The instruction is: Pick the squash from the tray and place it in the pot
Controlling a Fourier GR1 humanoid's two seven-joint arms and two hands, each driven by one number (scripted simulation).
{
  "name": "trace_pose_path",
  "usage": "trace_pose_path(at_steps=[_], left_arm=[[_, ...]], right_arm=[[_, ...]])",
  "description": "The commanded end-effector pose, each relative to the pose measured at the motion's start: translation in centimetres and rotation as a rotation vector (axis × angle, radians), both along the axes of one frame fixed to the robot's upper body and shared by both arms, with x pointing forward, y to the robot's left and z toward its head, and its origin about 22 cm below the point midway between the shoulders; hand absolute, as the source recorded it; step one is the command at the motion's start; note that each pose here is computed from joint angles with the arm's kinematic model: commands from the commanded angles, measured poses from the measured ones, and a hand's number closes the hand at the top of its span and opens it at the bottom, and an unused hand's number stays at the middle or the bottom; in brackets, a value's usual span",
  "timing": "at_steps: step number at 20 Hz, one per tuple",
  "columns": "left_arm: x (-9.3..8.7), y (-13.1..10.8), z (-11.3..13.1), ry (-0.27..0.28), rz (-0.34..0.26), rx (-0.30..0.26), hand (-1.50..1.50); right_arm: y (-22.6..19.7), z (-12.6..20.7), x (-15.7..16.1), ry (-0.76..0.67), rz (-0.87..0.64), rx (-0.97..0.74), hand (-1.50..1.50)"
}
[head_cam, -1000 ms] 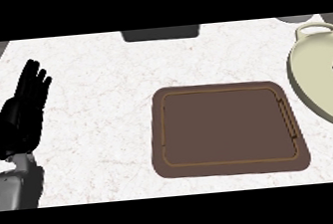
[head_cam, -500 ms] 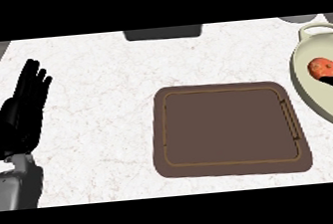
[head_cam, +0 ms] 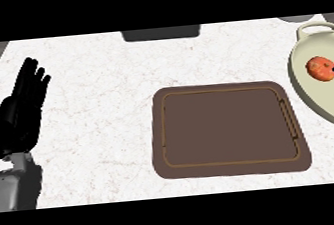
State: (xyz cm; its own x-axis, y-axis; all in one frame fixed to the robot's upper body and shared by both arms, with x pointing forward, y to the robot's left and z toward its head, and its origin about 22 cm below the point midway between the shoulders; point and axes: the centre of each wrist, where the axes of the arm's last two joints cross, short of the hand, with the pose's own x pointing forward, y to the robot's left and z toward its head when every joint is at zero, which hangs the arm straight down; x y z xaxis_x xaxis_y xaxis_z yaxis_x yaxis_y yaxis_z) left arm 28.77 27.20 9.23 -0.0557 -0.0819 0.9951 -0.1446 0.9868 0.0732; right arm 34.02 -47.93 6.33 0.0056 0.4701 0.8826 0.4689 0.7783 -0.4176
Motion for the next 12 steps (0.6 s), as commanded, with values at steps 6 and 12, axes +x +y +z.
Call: trace_pose_path(at_steps=[6, 12], left_arm=[[0.4, 1.1, -1.3, 0.005, 0.005, -0.001, 0.00], [1.0, 1.3, 0.5, -0.005, 0.004, 0.013, 0.00]], right_arm=[[-7.4, 1.3, -6.3, -0.091, -0.014, 0.153, -1.50], [-10.3, 1.5, -10.3, -0.091, 0.018, 0.166, -1.50]])
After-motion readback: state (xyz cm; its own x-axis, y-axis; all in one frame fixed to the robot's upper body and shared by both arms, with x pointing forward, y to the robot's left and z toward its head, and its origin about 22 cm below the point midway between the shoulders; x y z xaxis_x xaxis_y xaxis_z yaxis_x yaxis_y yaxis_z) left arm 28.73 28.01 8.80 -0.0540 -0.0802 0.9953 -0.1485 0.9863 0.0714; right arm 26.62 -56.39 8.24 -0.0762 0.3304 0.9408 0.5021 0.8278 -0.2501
